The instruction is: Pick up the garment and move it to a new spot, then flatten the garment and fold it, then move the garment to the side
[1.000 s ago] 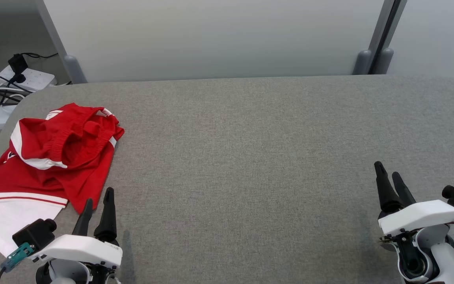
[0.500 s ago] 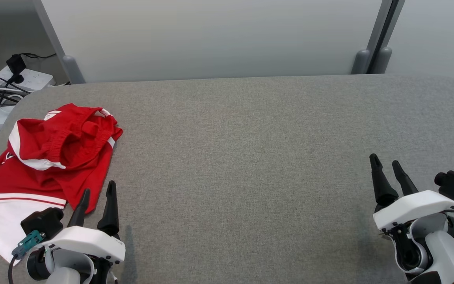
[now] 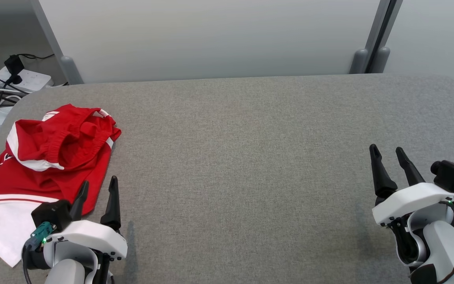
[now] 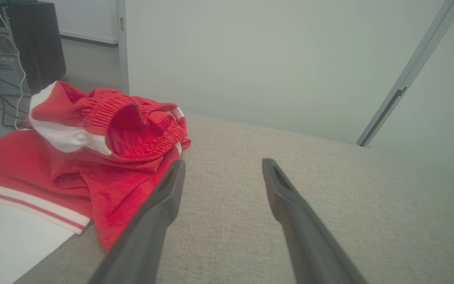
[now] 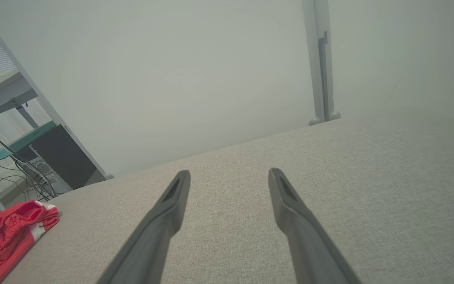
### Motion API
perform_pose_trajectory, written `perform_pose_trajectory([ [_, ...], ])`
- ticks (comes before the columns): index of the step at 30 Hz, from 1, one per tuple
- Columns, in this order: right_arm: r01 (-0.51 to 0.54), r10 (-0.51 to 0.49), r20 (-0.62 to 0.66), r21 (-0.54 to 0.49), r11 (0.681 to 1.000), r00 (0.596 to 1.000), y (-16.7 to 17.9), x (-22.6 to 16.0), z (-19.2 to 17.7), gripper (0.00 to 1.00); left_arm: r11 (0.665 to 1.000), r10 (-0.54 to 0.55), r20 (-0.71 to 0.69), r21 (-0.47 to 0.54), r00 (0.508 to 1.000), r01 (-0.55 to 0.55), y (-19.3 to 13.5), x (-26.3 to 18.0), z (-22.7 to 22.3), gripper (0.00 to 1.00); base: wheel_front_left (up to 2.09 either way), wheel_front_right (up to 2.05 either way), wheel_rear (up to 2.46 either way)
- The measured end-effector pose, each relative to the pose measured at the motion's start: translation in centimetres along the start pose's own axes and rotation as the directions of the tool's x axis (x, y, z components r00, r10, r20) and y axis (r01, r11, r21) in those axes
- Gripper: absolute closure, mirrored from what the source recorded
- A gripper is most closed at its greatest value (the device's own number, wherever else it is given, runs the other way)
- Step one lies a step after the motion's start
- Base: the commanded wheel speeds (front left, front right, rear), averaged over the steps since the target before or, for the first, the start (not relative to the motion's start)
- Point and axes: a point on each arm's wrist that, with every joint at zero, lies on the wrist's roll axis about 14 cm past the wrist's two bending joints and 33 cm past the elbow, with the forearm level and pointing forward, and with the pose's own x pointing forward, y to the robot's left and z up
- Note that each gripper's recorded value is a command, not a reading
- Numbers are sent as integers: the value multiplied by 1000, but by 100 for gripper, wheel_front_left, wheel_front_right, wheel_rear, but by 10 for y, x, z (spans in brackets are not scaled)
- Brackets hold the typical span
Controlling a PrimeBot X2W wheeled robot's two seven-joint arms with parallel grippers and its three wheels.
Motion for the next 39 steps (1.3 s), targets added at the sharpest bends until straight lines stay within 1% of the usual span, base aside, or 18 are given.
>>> perform_pose_trajectory([
  [9, -11, 12, 9, -116, 993, 1000, -1, 1, 4, 0, 994, 4, 36, 107, 999, -8, 0, 6, 10, 0, 0, 0, 0],
  [15, -16, 20, 16, -188, 982, 1000, -3, 2, 7, 0, 984, 5, 57, 180, 998, -15, -1, 10, 16, 0, 0, 0, 0],
  [19, -19, 25, 24, -215, 976, 999, -3, 4, 10, 0, 977, 8, 57, 214, 998, -21, 1, 10, 15, 0, 0, 0, 0],
  [22, -17, 30, 44, -256, 967, 999, -4, 6, 18, 0, 967, 14, 64, 252, 998, -30, 2, 10, 16, 0, 0, 0, 0],
  [26, -8, 21, 48, -260, 966, 999, -7, 5, 20, 0, 967, 33, 73, 250, 997, -50, 6, 9, 18, 0, 0, 0, 0],
  [39, 12, 2, 57, -256, 967, 998, -12, 4, 22, 0, 968, 45, 78, 244, 996, -63, 9, 9, 20, 0, 0, 0, 0],
])
